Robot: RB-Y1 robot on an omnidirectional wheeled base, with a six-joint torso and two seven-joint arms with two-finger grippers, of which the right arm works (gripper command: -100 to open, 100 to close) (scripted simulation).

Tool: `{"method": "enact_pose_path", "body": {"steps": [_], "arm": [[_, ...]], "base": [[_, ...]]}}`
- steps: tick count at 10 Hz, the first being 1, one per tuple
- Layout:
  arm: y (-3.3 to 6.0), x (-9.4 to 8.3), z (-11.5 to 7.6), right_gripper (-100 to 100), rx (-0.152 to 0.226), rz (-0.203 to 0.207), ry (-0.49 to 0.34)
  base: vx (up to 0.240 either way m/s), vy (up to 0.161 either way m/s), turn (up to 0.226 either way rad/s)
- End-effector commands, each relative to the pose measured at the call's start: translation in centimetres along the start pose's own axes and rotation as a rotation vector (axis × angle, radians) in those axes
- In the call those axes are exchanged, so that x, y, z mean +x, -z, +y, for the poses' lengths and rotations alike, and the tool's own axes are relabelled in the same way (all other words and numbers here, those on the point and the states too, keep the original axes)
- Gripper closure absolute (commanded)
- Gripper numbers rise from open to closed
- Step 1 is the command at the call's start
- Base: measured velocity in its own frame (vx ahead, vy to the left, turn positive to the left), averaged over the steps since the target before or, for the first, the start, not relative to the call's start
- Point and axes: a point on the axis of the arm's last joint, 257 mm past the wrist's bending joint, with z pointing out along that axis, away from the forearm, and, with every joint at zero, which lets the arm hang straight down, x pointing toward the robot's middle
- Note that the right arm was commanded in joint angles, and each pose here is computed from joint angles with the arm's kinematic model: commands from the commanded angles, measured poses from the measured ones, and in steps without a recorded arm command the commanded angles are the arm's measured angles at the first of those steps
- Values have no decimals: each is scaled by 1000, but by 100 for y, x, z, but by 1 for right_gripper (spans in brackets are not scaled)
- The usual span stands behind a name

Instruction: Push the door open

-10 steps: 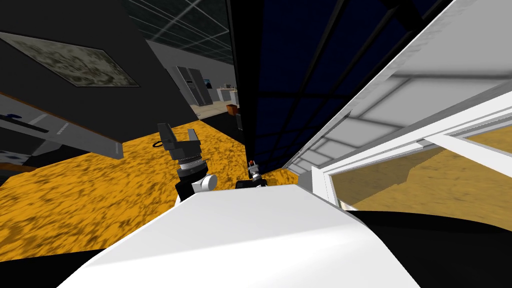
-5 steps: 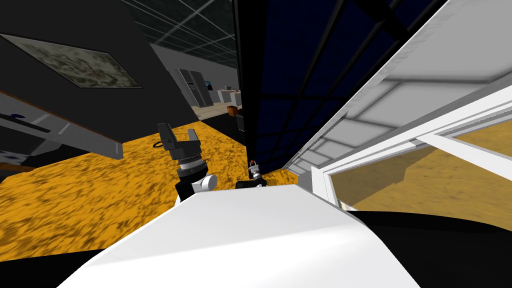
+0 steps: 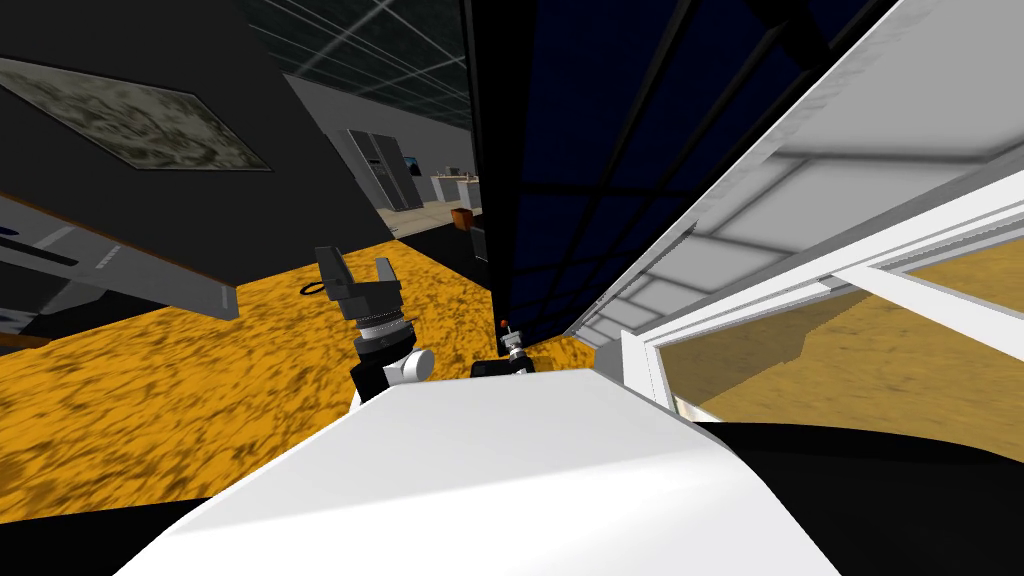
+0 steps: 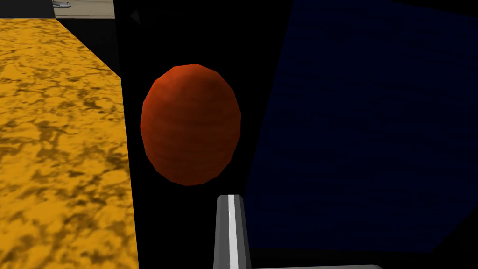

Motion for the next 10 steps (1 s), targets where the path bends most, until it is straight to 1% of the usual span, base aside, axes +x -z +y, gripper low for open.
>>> {"method": "enact_pose_path", "body": {"steps": [1, 3, 4, 6, 8, 10], "arm": [[-13, 50, 85, -100, 2, 24, -8], [-33, 138, 177, -100, 8, 60, -25], [-38, 166, 199, -100, 10, 70, -31], [-56, 284, 276, -100, 21, 113, -60], [-62, 343, 306, -100, 27, 133, -75], [-69, 445, 350, -100, 40, 167, -103]], "base": [[-60, -6, -19], [-160, 28, -8], [-164, 32, -10], [-157, 13, -10], [-148, 18, -8], [-143, 16, -10]]}}
